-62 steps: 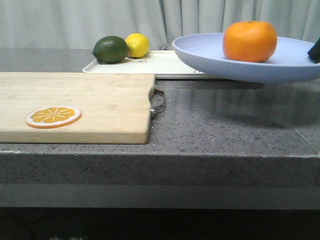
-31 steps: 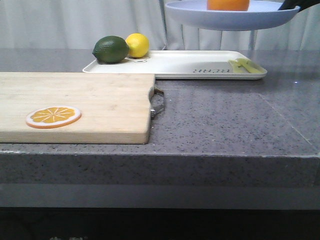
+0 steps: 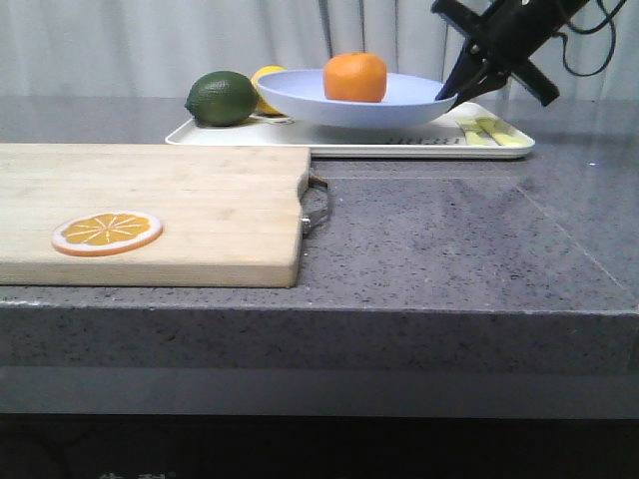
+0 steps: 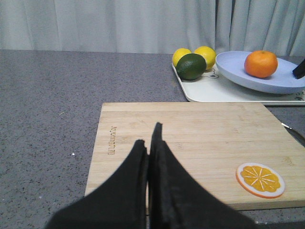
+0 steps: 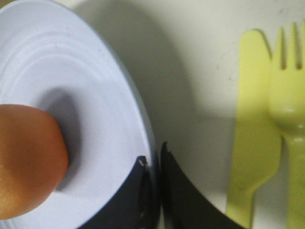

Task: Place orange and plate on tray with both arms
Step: 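Lower the plate onto the tray, open the right gripper, withdraw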

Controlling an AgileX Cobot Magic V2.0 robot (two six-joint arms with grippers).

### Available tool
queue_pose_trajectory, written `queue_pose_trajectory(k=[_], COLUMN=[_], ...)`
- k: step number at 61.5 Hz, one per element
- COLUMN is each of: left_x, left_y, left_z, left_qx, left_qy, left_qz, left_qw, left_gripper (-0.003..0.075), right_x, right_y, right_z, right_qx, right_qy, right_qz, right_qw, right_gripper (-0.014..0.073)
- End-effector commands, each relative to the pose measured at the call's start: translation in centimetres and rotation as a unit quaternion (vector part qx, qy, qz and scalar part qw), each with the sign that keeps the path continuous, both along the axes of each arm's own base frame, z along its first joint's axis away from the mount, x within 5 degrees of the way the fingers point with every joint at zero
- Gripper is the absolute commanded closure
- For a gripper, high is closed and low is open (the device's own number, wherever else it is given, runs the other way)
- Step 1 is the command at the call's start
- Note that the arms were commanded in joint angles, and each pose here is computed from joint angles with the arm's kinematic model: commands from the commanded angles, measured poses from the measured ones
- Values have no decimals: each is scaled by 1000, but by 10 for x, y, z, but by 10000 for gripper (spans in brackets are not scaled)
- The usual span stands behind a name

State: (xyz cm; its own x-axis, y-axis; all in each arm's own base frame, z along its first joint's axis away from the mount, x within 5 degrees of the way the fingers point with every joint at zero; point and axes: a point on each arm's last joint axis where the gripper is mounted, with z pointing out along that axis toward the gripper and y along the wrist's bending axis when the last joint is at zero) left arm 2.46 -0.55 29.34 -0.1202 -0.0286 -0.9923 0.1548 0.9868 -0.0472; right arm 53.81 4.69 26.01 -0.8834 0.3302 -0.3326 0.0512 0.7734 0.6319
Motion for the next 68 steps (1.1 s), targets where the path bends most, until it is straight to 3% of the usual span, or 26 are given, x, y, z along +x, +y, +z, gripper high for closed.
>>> queue_pose_trajectory(k=[1,13,17,36,41,45,48,59,68], left_x=[0,0,0,0,0,0,0,0,0], left_y=[0,0,0,0,0,0,0,0,0], left_z=[14,14,14,14,14,14,14,14,14], left_qx=[-15,-15,-15,-15,-15,-15,-15,-15,-15], left_qy=[-47,-47,-47,-47,-47,-47,-47,-47,-47], left_qz=[1,1,1,1,1,1,1,1,1], left_qw=[999,999,999,999,999,999,999,999,999], left_gripper=[738,738,738,738,738,738,738,738,738], right_x=[-14,-12,-11,-9,-13,-18,-24,-46,-59], right_y=[9,11,11,9,7,6,4,-3,-6], right_z=[53,52,52,60,70,82,91,120,138], right_qx=[29,31,31,35,32,18,0,-69,-96], right_qy=[-54,-62,-63,-93,-105,-120,-126,-138,-149], right_qz=[12,6,5,-11,-10,-1,4,18,19], right_qw=[998,998,997,995,994,993,992,988,984], right_gripper=[705,701,664,245,200,226,294,706,707])
